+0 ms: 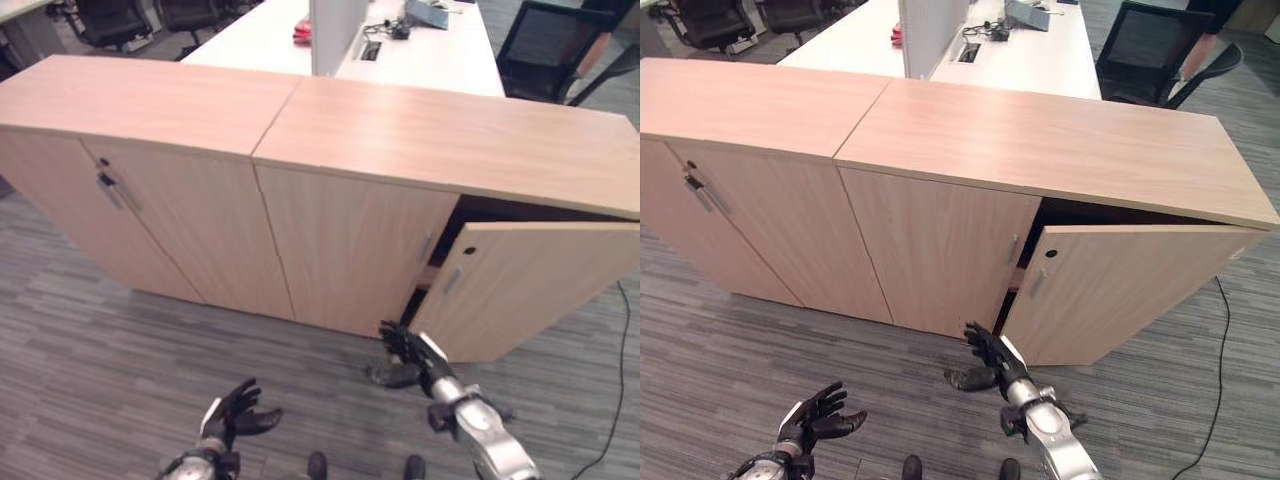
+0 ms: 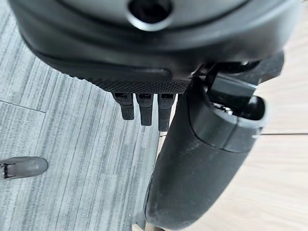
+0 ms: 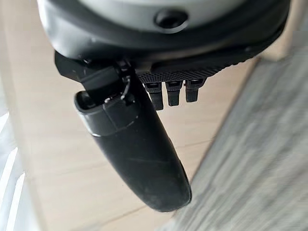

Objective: Put the empty folder in the office cabinet

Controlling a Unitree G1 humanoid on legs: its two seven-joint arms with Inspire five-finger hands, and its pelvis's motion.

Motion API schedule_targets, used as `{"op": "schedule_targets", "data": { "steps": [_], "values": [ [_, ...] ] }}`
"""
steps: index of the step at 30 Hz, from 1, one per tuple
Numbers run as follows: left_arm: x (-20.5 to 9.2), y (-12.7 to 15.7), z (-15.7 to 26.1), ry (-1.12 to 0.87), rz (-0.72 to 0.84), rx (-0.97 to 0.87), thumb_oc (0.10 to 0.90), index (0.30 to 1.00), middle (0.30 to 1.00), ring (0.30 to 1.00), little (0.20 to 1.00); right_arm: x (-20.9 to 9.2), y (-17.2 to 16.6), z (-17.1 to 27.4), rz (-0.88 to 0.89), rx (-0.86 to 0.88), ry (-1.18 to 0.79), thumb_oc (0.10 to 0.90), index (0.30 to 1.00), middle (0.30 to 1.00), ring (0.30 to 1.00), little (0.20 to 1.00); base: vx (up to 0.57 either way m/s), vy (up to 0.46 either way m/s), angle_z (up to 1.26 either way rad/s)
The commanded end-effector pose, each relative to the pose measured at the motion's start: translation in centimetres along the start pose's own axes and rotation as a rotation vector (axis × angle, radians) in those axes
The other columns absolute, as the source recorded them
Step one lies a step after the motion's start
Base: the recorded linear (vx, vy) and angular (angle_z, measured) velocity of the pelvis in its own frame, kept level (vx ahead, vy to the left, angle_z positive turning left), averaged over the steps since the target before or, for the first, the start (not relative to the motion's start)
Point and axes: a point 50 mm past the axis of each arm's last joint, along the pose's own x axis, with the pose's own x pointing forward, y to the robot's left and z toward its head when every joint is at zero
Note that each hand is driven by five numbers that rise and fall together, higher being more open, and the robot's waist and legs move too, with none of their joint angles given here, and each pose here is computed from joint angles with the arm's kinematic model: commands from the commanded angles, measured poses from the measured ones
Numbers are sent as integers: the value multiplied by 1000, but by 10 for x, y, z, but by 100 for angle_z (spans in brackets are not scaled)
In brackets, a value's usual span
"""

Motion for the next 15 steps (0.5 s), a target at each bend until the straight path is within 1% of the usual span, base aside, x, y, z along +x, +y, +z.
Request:
{"op": "schedule_targets", "data": {
  "steps": [1, 2, 7, 8, 15],
  "values": [
    [12, -11, 40, -170, -66, 41, 800, 900, 900, 900, 900, 6, -24, 53, -59, -111, -222, 800, 900, 900, 900, 900, 50, -117, -10],
    [11, -13, 37, -161, -77, 43, 800, 900, 900, 900, 900, 3, -37, 40, -126, -89, -171, 800, 900, 900, 900, 900, 52, -108, -5],
    [10, -13, 33, -141, -84, 45, 800, 900, 900, 900, 900, 2, -52, 36, -204, -73, -151, 800, 900, 900, 900, 900, 36, -92, -4],
    [9, -14, 31, -133, -86, 45, 800, 900, 900, 900, 900, 2, -59, 36, -245, -61, -146, 800, 900, 900, 900, 900, 18, -77, 0],
    [9, -17, 24, -104, -99, 38, 800, 900, 900, 900, 900, 8, -71, 45, -309, -55, -163, 800, 900, 900, 900, 900, 7, -66, 0]
  ]
}}
